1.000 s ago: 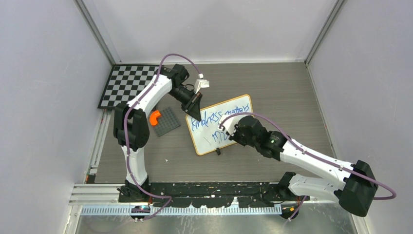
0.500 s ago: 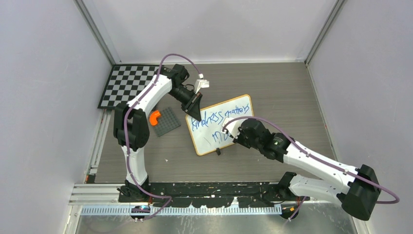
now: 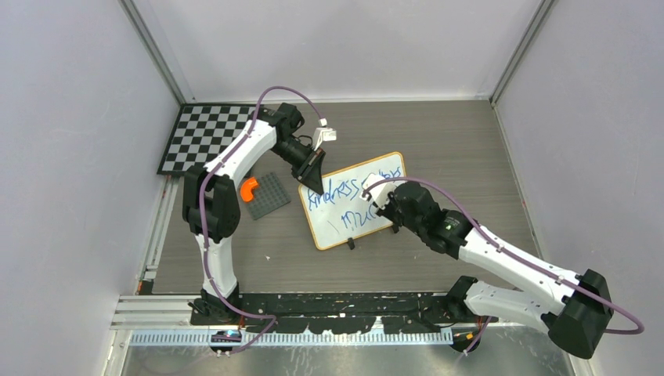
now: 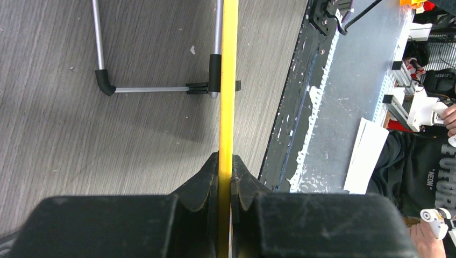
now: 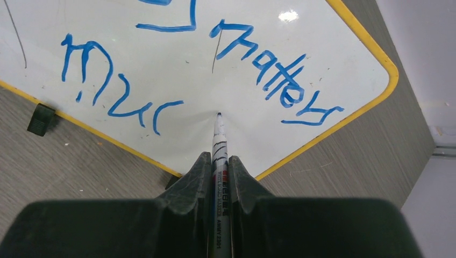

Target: Write a sentence on the whiteboard

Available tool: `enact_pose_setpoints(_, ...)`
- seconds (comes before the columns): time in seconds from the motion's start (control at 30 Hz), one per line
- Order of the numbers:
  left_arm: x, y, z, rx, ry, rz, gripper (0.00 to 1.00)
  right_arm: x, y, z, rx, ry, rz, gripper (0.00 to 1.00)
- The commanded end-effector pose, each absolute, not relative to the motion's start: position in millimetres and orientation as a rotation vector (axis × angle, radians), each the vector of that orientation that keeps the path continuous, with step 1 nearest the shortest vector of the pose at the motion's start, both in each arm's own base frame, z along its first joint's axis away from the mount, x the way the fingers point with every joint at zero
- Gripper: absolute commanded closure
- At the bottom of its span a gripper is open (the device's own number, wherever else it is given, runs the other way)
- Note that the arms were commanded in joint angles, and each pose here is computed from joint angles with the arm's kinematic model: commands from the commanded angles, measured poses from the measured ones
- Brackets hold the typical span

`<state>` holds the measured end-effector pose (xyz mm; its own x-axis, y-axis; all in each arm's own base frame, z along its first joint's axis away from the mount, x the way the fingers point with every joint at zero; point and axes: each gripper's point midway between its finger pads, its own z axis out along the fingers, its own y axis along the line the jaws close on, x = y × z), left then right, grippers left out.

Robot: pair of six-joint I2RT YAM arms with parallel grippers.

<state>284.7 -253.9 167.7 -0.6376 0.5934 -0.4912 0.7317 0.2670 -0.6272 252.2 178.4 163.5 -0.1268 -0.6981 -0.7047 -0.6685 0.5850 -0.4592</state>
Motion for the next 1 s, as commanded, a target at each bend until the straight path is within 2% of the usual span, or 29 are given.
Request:
enact_pose_setpoints(0.0,284,-252,177,1.240,2.364,-1.306,1.00,269,185,188,-1.019,1.780,-0.041,1.00)
enact_pose_setpoints(0.6,286,-253,175,1.241,2.364,-1.308,1.00,226,177,114,-1.270,1.969,0.052,1.00)
enact_pose_setpoints(0.97,286,-253,176,1.244,2.364,-1.304,1.00,244,183,145,-1.178,1.891,0.023,1.00)
